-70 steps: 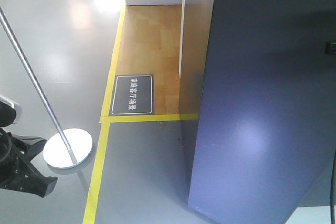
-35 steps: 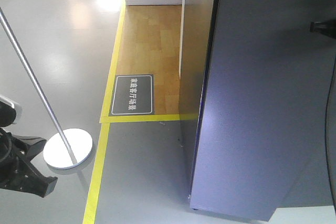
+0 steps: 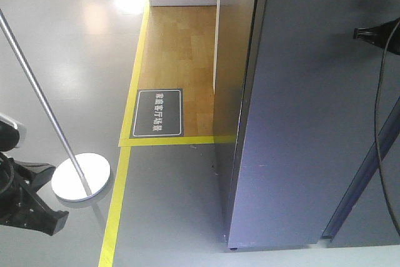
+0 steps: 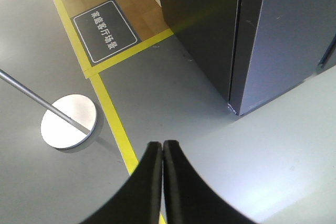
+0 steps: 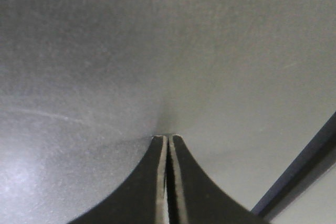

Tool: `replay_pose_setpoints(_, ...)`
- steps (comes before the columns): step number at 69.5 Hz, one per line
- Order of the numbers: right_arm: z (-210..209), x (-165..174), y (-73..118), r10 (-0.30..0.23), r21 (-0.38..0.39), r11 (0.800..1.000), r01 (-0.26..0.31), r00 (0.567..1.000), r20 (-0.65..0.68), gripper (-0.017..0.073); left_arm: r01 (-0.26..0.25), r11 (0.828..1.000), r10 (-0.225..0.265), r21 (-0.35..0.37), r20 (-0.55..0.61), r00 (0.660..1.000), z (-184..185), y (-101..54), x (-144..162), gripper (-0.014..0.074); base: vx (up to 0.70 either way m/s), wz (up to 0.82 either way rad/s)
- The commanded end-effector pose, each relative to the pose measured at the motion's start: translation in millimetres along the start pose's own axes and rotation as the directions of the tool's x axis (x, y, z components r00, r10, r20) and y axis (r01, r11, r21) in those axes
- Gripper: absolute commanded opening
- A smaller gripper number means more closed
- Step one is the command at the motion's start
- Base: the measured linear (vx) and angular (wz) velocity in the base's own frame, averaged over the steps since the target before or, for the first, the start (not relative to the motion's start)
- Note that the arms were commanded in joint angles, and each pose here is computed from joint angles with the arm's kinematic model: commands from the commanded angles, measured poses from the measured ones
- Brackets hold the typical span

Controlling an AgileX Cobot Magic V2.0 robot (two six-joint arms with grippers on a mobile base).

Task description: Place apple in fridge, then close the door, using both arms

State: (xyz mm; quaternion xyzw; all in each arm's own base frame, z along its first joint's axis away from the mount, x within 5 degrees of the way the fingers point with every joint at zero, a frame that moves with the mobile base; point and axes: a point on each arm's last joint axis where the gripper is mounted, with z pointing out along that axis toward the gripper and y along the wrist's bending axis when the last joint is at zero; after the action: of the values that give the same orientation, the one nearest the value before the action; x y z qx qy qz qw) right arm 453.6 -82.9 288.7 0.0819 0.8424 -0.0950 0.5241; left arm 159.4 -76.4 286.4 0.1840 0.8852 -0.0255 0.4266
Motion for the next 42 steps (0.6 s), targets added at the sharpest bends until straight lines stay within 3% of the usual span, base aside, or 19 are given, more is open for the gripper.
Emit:
replay_pose_setpoints(1,-33,-37,0.4,-0.015,0.0,1.0,0.015,0.994,0.105,-0.0003,0.004,1.0,-0.006,0.02,0.091,0.996,-7,-0.6,-12,-0.0006,0.0,0.0)
replay_pose_setpoints(4,-39,-37,2.7,-0.041,0.017,0.999,0.04,0.997,0.062,-0.0003,0.004,1.0,-0.006,0.02,0.091,0.996,-7,-0.6,-12,-0.0006,0.0,0.0)
replay_pose_setpoints(8,-50,-36,10.0,-0.116,0.027,0.993,0.116,0.993,-0.004,-0.0003,0.004,1.0,-0.006,0.02,0.091,0.996,-7,-0.6,-12,-0.0006,0.0,0.0)
replay_pose_setpoints(14,-64,-36,20.8,-0.199,-0.008,0.98,0.199,0.978,-0.067,-0.0003,0.004,1.0,-0.006,0.02,0.091,0.996,-7,-0.6,-12,-0.0006,0.0,0.0)
replay_pose_setpoints(19,-75,-38,26.8,-0.185,-0.063,0.982,0.18,0.979,-0.088,-0.0003,0.004,1.0,-0.006,0.02,0.091,0.996,-7,-0.6,-12,-0.0006,0.0,0.0)
replay_pose_setpoints(25,-90,-40,32.3,-0.107,-0.147,0.985,0.092,0.989,-0.099,-0.0003,0.004,1.0,-0.006,0.02,0.091,0.996,-7,-0.6,-12,-0.0006,0.0,0.0)
replay_pose_setpoints(30,-107,-36,34.3,-0.076,-0.203,0.977,0.058,0.994,-0.08,-0.0003,0.004,1.0,-0.006,0.02,0.091,0.996,-7,-0.6,-12,-0.0006,0.0,0.0)
replay_pose_setpoints(42,-154,-11,40.7,-0.109,-0.276,0.957,0.092,0.993,-0.046,-0.0003,0.004,1.0,-0.006,0.02,0.091,0.996,-7,-0.6,-12,-0.0006,0.0,0.0)
